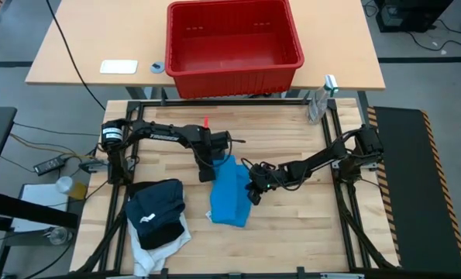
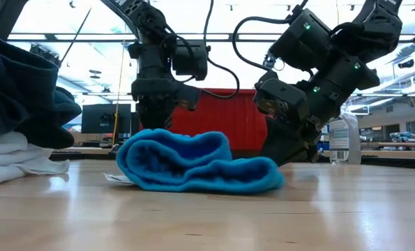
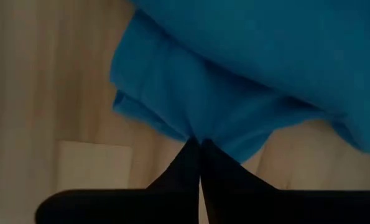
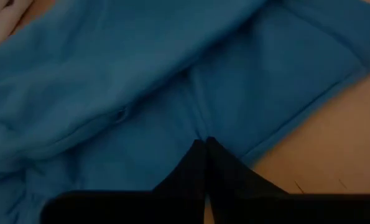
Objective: Fold Laundry from Bin
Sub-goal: Fold the blue shorts
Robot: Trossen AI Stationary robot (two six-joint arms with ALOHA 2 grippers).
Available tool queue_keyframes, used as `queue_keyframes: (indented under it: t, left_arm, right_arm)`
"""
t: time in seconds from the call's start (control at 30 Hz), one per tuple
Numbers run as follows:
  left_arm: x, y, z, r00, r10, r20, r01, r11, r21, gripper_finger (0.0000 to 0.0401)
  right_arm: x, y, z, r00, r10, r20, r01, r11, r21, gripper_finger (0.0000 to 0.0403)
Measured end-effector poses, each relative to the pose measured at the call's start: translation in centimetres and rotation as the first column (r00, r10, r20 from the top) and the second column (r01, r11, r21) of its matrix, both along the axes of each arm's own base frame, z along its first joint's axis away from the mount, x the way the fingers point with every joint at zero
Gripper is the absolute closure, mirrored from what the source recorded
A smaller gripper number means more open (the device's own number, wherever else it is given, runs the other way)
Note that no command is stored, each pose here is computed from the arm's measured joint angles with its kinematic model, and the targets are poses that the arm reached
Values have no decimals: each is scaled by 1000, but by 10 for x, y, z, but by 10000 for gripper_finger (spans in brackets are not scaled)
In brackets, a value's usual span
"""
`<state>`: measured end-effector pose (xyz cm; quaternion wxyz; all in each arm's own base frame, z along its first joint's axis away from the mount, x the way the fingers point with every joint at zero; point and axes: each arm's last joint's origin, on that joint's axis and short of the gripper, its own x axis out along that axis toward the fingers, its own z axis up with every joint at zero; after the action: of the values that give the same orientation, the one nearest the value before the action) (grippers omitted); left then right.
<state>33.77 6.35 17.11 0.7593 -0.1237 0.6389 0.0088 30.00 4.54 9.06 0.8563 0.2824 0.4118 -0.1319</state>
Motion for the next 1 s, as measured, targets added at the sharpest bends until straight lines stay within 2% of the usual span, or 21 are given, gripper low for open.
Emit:
queue_keyframes:
  t: [0.2,0.43,0.6,0.8,0.9,1.0]
  left_arm:
    - [-4,7,1,1000,-7,-17,7,1000,3,385]
    - [-9,9,0,998,8,-63,-9,1000,-9,357]
    - [-6,10,1,1000,1,-24,-1,1000,1,331]
    - [-7,10,4,1000,-1,-20,1,1000,1,267]
    - [-9,9,17,1000,-1,26,1,1000,12,226]
    - [-8,7,35,991,7,135,-11,1000,24,193]
  right_arm:
    - [0,0,0,1000,-1,3,1,1000,1,388]
    - [0,-1,0,1000,-1,4,1,1000,5,389]
    - [0,-1,0,1000,4,9,-4,1000,3,388]
    - [0,-1,0,1000,4,13,-4,1000,6,387]
    - [0,-1,0,1000,4,15,-5,1000,6,387]
    - [0,-1,0,1000,8,17,-8,1000,5,387]
